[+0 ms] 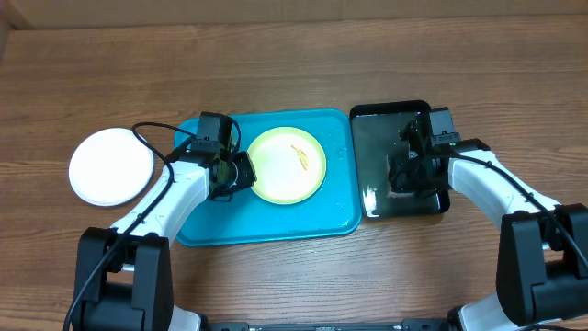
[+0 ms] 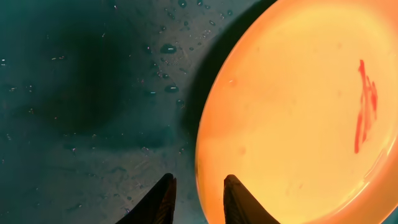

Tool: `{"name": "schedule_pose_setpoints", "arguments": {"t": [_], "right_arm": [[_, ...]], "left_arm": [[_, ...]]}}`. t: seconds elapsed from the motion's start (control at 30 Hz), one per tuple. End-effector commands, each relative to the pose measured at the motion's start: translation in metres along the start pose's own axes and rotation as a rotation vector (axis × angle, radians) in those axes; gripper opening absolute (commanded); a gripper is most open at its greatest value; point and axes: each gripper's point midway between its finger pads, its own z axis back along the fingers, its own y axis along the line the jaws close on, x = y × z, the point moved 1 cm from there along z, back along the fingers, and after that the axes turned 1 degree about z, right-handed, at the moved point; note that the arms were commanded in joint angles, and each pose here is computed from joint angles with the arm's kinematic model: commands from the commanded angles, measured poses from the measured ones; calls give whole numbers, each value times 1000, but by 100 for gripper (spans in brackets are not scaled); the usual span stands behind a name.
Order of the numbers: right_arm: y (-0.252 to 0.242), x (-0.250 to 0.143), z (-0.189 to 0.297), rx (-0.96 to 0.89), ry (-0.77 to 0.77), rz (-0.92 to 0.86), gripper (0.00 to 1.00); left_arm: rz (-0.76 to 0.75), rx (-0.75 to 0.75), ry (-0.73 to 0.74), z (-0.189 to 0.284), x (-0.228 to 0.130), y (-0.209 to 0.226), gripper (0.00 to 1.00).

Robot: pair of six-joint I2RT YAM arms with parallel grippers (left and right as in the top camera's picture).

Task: Clean dirty plates on tray and stack at the side
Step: 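Reach the right gripper into the black tray and grasp the green sponge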

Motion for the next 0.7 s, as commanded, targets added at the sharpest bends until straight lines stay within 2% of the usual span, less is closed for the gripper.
{"name": "schedule_pose_setpoints", "arguments": {"t": [0.0,0.1,0.17,0.23,0.3,0.37,0.43,0.67], "right_arm": [[5,0,1,25,-4,-1,48],[5,0,1,25,-4,-2,44],[5,0,1,25,-4,-1,32],[5,0,1,25,-4,-1,27],[5,0,1,25,-4,-1,27],[4,0,1,25,-3,-2,42],[4,0,1,25,-3,-2,46],[5,3,1,26,-16,1,45]], "left_arm": [[-25,8,-2,-2,1,-1,29],[-25,8,-2,-2,1,-1,29],[-25,8,-3,-2,1,-1,29],[-25,8,-3,-2,1,-1,29],[-24,8,-3,-2,1,-1,29],[-24,8,-3,-2,1,-1,29],[-24,8,-3,-2,1,-1,29],[-24,7,-4,-2,1,-1,30]]}}
